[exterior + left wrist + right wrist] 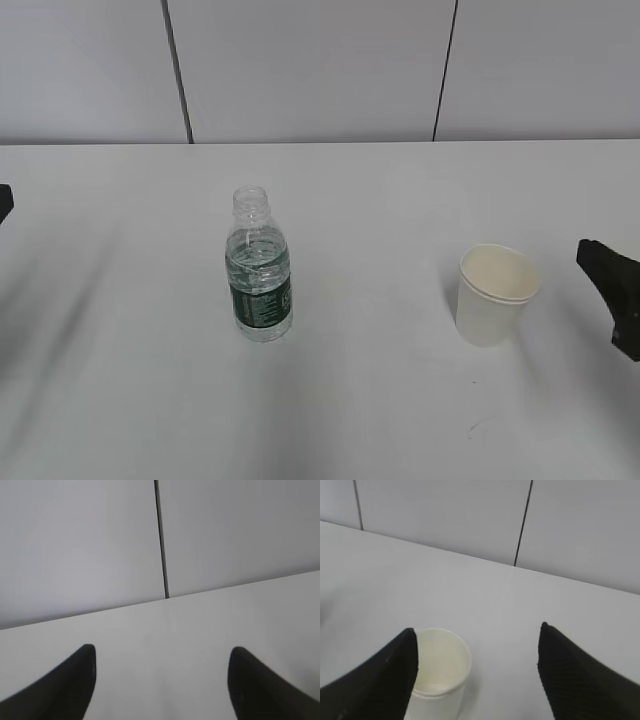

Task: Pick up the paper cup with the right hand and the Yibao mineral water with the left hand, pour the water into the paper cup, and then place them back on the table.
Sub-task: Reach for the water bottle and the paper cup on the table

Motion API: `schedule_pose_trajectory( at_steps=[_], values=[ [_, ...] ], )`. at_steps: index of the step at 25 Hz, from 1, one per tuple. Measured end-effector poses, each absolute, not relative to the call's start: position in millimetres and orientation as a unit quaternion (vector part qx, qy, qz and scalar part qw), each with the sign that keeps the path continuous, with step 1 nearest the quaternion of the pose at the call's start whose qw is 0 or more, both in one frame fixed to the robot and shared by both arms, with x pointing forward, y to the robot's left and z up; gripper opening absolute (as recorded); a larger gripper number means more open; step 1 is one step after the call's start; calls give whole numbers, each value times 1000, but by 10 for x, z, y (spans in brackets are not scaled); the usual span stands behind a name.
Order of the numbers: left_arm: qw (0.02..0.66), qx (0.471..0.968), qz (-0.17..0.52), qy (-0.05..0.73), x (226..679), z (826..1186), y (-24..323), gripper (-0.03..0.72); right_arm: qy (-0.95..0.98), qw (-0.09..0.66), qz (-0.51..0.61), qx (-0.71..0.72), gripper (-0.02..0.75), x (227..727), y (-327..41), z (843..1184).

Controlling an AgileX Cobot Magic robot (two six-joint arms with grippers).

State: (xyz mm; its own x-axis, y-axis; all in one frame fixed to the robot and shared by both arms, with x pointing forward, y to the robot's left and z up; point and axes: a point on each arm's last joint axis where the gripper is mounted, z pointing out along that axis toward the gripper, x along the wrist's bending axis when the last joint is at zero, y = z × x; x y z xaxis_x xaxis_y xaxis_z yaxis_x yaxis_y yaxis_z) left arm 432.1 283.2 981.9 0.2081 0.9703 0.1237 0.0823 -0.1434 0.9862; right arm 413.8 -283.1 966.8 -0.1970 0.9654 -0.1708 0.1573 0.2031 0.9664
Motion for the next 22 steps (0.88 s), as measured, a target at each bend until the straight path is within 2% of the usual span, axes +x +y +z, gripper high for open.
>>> schedule_pose_trajectory(
  at_steps=[7,12,17,22],
  values=[
    [502,607,452,420,4344,9808,2801,502,641,410,455,462,585,4202,-2795,9522],
    [526,602,449,400,4389,9785,2759,501,650,403,484,425,585,4259,-2720,9475],
    [533,611,397,430,4457,9601,2726,501,656,387,491,423,585,4305,-2691,9380],
    [548,631,358,416,4517,9408,2649,501,659,389,493,413,585,4264,-2680,9299]
  ],
)
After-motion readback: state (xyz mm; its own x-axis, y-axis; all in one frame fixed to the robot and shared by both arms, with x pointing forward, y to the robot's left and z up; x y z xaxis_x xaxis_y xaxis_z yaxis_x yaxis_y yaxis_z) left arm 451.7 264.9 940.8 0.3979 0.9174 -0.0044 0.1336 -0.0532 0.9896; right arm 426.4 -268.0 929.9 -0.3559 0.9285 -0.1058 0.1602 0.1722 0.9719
